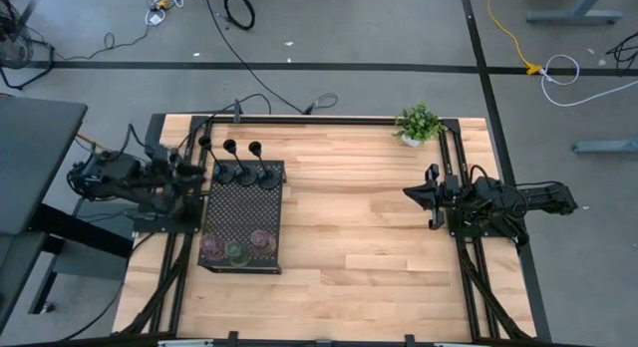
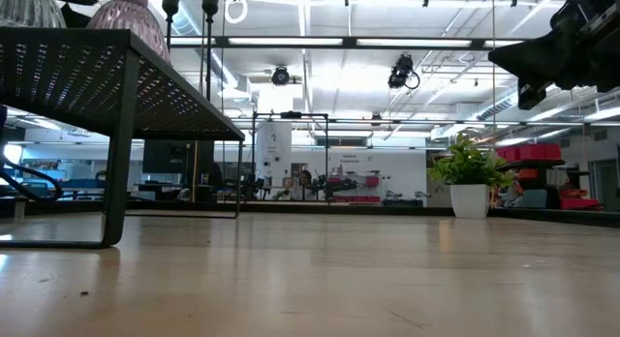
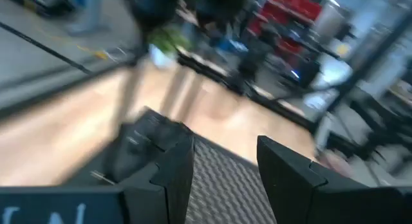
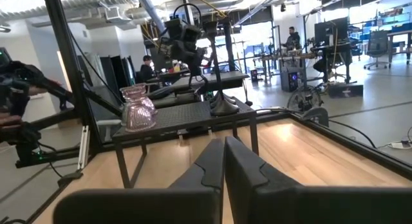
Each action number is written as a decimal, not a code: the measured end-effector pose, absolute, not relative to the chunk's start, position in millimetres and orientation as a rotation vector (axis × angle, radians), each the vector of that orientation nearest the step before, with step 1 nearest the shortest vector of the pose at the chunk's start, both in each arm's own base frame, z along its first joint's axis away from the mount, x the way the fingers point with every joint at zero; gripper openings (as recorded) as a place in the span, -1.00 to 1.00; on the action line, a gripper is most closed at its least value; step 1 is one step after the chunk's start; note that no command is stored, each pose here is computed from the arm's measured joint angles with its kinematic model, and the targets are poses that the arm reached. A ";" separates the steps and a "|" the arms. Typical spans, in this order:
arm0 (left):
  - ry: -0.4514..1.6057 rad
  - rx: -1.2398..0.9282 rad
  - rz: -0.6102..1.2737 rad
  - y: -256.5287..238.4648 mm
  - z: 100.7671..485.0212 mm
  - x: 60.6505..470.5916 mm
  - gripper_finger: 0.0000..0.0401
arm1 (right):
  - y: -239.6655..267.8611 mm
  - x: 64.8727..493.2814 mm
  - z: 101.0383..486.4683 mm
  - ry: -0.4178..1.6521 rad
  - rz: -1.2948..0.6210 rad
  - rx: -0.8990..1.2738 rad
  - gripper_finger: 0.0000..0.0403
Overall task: Pick & Place candle stick holders
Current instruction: Return to Home Position
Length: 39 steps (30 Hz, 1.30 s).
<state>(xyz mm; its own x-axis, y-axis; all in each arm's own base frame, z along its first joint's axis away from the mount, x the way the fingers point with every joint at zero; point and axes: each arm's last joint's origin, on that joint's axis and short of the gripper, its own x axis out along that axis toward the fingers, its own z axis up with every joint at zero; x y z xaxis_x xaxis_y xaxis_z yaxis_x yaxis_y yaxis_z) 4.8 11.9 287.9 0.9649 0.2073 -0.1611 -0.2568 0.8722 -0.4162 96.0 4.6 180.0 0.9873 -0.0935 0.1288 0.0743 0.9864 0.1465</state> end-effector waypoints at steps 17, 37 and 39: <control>-0.182 -0.257 -0.005 -1.3 277.3 49.8 -0.14 | 4.6 96.0 180.0 -0.135 -0.084 0.142 -0.93; -0.059 -0.117 0.075 -2.4 171.4 96.8 -0.14 | 4.6 96.0 180.0 -0.135 -0.085 0.142 -0.93; -0.062 -0.117 0.078 -2.3 171.7 96.9 -0.14 | 4.6 96.0 180.0 -0.135 -0.085 0.142 -0.93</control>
<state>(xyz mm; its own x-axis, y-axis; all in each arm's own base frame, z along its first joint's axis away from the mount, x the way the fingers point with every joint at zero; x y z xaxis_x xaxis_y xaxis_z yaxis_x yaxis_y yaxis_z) 96.9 -2.3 171.7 0.9950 0.0817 0.0577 -0.0744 0.9901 -0.1187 96.0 4.6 180.0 0.9874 -0.0934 0.1279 0.0743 0.9864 0.1464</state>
